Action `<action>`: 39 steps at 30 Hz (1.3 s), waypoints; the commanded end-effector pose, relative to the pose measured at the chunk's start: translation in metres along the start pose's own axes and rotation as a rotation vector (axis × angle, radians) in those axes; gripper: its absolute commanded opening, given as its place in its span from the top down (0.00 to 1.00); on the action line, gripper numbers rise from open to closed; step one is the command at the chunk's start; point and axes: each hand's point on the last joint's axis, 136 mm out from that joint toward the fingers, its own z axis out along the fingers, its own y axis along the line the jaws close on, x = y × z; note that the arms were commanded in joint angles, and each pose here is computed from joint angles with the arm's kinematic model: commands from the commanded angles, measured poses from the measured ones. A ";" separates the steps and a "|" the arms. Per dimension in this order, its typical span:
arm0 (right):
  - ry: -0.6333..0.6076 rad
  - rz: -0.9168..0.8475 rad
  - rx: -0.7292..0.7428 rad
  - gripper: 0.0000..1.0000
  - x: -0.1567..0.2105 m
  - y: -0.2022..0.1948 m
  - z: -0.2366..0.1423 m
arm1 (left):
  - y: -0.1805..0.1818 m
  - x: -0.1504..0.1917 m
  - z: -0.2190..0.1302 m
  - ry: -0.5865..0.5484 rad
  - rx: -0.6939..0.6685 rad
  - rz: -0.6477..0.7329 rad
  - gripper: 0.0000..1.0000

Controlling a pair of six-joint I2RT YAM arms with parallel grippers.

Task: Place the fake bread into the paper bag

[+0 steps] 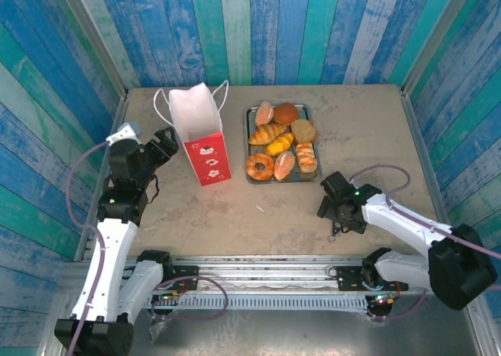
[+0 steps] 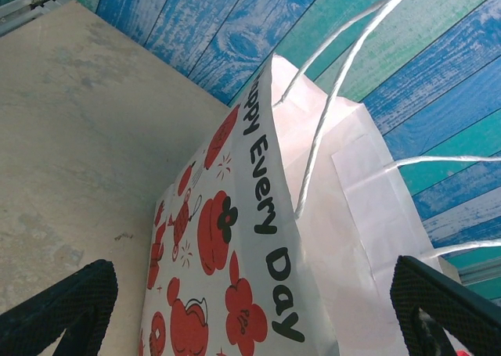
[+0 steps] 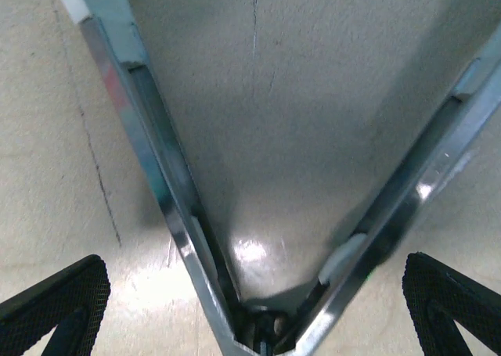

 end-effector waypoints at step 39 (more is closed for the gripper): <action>0.013 0.020 0.014 0.21 -0.010 0.000 0.025 | 0.003 -0.025 -0.019 -0.094 -0.064 0.051 0.06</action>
